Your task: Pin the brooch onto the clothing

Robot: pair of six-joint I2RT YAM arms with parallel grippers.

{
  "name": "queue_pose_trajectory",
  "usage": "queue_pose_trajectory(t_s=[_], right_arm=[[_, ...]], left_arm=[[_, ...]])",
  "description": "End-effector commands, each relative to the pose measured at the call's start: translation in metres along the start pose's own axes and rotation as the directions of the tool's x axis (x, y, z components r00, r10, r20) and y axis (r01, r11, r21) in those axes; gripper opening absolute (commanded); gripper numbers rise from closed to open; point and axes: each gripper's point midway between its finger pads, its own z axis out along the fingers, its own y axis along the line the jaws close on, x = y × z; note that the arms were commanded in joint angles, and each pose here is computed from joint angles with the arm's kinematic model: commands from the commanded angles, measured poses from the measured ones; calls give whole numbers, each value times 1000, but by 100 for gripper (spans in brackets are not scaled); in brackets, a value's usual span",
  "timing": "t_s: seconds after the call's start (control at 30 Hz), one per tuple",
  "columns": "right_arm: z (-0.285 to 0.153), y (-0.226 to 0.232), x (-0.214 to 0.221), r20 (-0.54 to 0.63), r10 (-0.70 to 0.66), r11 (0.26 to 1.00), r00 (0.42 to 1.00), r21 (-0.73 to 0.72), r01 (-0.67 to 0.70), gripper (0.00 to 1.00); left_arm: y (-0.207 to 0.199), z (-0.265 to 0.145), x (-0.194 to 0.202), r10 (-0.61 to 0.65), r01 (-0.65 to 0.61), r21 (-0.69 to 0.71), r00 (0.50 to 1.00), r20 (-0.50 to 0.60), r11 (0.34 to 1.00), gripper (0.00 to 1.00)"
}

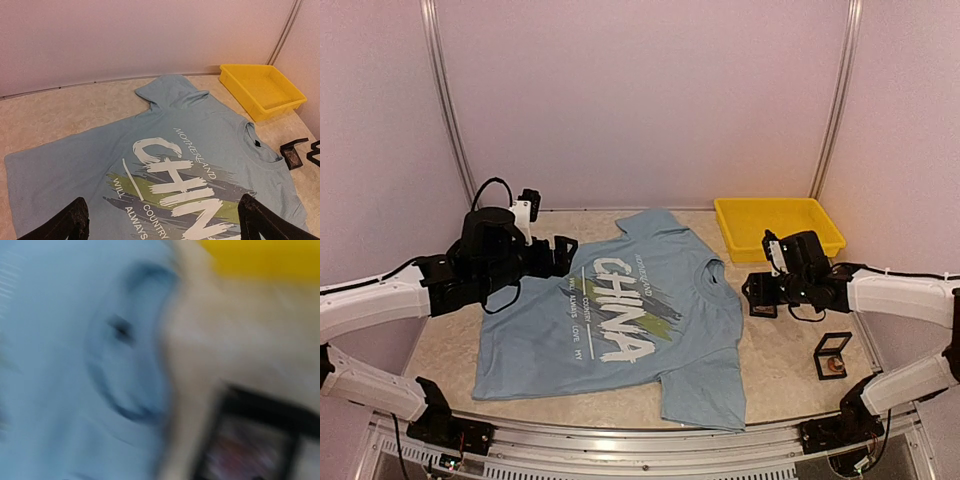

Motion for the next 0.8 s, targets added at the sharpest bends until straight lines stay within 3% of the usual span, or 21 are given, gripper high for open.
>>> queue_pose_trajectory(t_s=[0.0,0.17,0.33,0.77], right_arm=[[1,-48,33,-69,83,962,994,267,-62,75],[21,-30,36,-111,81,981,990,183,-60,75],[39,-41,52,-152,87,974,985,222,-52,76],[52,-51,28,-110,15,963,994,268,15,60]], left_arm=[[7,-3,-4,-8,8,-33,1000,-1,999,99],[17,-6,4,-4,4,-59,1000,-7,998,99],[23,-4,11,-3,2,-66,1000,-20,998,99],[32,-1,17,-9,6,-80,999,-41,997,99]])
